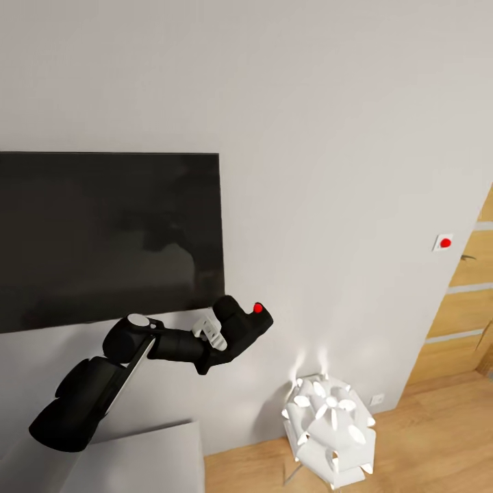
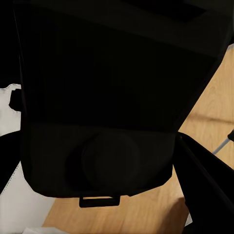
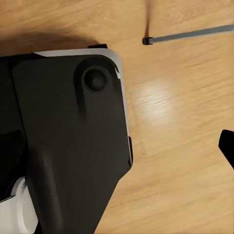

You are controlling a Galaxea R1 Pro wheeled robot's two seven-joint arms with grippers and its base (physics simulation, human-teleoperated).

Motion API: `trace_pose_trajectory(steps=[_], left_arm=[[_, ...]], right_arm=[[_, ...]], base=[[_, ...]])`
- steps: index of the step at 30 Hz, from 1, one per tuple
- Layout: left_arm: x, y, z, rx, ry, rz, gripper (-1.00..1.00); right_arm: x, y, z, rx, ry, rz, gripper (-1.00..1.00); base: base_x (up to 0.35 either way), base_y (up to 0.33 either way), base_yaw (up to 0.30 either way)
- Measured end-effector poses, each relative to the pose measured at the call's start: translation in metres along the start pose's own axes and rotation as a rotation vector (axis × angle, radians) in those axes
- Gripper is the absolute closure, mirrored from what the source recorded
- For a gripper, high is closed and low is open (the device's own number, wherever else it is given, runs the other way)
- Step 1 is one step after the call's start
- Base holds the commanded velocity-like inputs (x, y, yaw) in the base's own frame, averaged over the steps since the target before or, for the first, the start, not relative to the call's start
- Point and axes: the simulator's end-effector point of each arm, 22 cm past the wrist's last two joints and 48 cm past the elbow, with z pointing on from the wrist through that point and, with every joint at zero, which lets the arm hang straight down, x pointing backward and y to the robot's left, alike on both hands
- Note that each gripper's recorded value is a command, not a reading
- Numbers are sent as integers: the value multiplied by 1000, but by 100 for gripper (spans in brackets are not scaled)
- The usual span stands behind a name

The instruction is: Attach the digital camera to the camera tripod in the bedroom.

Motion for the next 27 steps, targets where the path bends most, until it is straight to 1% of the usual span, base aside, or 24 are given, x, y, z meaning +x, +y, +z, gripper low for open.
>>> trace_pose_trajectory(steps=[5,9,27], left_arm=[[0,0,0,-1,0,0,100],[0,0,0,0,0,0,100],[0,0,0,0,0,0,100]], right_arm=[[0,0,0,0,0,0,-100],[0,0,0,0,0,0,-100],[0,0,0,0,0,0,-100]], base=[[244,62,-46],[81,19,-175],[8,2,-288]])
